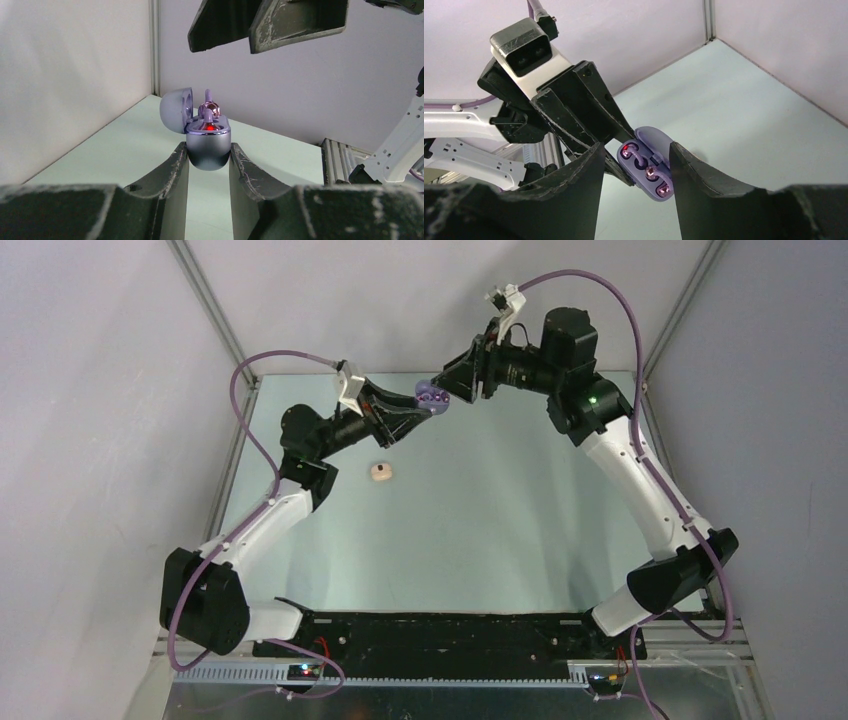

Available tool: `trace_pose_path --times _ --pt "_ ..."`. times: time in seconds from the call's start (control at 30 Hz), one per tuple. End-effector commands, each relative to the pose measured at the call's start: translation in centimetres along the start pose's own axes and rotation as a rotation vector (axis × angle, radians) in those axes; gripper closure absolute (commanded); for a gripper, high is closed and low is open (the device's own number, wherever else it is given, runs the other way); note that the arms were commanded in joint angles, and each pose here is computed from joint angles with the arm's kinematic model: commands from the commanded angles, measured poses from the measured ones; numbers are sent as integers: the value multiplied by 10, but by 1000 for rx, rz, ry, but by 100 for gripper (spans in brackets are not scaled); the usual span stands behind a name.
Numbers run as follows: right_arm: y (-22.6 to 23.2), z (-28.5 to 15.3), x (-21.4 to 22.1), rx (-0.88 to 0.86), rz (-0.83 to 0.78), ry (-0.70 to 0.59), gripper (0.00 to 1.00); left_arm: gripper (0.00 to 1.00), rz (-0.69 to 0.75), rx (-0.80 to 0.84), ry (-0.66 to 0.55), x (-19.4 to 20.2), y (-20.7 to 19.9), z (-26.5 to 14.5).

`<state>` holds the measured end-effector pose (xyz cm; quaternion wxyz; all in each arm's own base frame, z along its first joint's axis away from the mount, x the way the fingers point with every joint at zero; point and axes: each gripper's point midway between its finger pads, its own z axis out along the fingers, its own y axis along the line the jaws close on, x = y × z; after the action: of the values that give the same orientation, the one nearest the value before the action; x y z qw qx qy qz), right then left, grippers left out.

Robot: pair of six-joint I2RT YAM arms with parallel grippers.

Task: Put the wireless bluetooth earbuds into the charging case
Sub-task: Adjust the right earbud in the right side groove of the charging case.

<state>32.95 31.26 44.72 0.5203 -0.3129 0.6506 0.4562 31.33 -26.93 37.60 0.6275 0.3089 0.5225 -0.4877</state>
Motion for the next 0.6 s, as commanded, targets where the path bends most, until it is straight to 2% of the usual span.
trace_pose_path --times 0.0,0.2,0.57 --pt "2 -12 -22 50 -58 -49 45 100 68 5 -53 -22 -5 -1" --pt "-27 -9 1 171 -28 17 42 100 70 12 -61 -26 -7 -1" --pt "-31 -5 20 170 9 65 42 100 72 9 -67 -28 -8 -2"
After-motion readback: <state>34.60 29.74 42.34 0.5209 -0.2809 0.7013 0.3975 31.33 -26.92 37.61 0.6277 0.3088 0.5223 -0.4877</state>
